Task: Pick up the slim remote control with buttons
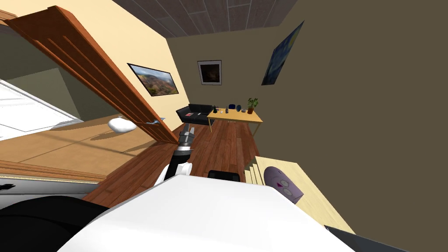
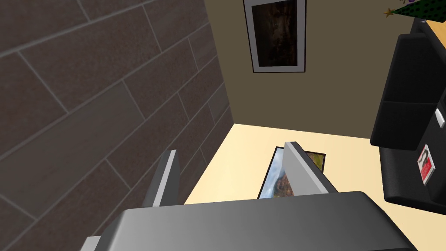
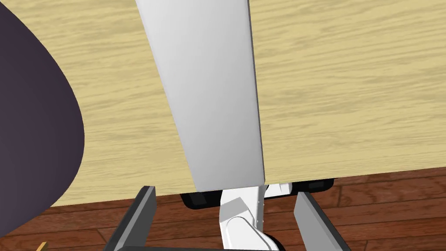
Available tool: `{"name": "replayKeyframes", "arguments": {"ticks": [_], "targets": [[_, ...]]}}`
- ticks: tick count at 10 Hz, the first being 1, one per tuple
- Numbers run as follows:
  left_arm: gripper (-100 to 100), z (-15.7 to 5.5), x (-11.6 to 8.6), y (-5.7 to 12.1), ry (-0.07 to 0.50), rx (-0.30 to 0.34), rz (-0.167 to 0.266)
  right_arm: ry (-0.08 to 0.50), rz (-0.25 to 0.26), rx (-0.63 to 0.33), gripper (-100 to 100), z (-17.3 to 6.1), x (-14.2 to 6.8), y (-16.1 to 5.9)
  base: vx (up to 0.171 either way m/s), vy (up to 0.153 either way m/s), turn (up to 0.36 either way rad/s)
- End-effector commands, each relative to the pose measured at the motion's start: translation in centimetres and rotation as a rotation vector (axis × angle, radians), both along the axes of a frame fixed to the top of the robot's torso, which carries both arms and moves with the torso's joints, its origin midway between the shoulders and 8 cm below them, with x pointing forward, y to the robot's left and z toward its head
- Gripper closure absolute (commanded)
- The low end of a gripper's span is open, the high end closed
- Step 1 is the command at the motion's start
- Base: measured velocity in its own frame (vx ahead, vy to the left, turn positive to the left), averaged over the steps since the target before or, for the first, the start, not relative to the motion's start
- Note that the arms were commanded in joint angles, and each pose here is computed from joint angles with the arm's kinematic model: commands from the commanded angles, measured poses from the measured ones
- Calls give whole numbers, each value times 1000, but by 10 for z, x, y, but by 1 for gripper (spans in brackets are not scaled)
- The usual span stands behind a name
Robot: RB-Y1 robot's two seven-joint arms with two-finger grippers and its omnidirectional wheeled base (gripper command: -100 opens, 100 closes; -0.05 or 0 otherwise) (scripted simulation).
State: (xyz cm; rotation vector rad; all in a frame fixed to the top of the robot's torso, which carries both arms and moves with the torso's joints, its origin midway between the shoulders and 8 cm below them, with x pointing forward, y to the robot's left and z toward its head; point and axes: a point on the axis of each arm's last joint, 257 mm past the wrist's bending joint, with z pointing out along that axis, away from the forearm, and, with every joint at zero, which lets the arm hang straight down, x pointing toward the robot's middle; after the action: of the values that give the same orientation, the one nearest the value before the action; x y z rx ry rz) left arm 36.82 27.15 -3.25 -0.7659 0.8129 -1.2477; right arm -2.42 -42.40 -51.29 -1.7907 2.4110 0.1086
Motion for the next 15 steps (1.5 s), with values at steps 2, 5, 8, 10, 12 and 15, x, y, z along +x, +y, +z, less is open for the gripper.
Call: {"name": "replayKeyframes", "arguments": {"ticks": [2, 5, 8, 10, 12, 15], "targets": [[0, 0, 0, 0, 0, 0, 0, 28, 77, -63, -100, -2, -16, -23, -9, -70, 127], [0, 0, 0, 0, 0, 0, 0, 55, 140, -114, -100, -3, -28, -41, -12, -78, 93], [0, 0, 0, 0, 0, 0, 0, 57, 148, -116, 0, -3, -29, -41, -5, -27, 28], [0, 0, 0, 0, 0, 0, 0, 58, 110, -118, -100, -12, -28, -43, -57, 16, 196], [0, 0, 0, 0, 0, 0, 0, 60, 74, -119, -100, -21, -28, -45, -67, 45, 179], [0, 0, 0, 0, 0, 0, 0, 60, 71, -119, 100, -22, -28, -45, -20, 17, 40]]}}
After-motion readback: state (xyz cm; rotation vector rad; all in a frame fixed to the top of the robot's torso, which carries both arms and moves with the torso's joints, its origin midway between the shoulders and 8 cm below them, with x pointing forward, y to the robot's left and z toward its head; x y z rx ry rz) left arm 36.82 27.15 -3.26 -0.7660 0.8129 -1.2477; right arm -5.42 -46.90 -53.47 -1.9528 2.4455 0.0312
